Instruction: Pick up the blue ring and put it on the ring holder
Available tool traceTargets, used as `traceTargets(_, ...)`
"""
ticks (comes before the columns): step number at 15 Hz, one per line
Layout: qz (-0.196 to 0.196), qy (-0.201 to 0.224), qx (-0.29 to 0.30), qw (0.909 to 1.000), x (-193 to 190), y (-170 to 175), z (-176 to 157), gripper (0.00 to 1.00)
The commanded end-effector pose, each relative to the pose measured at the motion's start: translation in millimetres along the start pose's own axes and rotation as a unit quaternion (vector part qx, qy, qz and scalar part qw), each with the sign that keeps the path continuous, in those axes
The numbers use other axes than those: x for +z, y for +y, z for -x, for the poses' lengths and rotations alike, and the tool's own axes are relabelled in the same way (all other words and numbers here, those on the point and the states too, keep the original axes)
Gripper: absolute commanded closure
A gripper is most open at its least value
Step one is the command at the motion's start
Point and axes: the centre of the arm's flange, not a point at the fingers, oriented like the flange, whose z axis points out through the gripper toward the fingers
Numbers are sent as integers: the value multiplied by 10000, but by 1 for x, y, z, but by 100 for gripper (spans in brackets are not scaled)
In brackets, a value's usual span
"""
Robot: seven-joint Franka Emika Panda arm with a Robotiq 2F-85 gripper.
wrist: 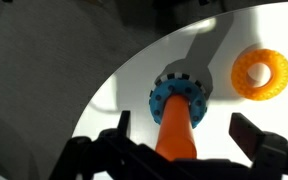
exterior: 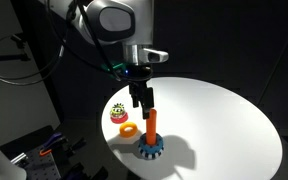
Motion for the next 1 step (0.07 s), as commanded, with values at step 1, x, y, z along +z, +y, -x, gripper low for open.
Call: traceTargets(1, 0, 0, -5, 10000, 0, 0, 0, 0)
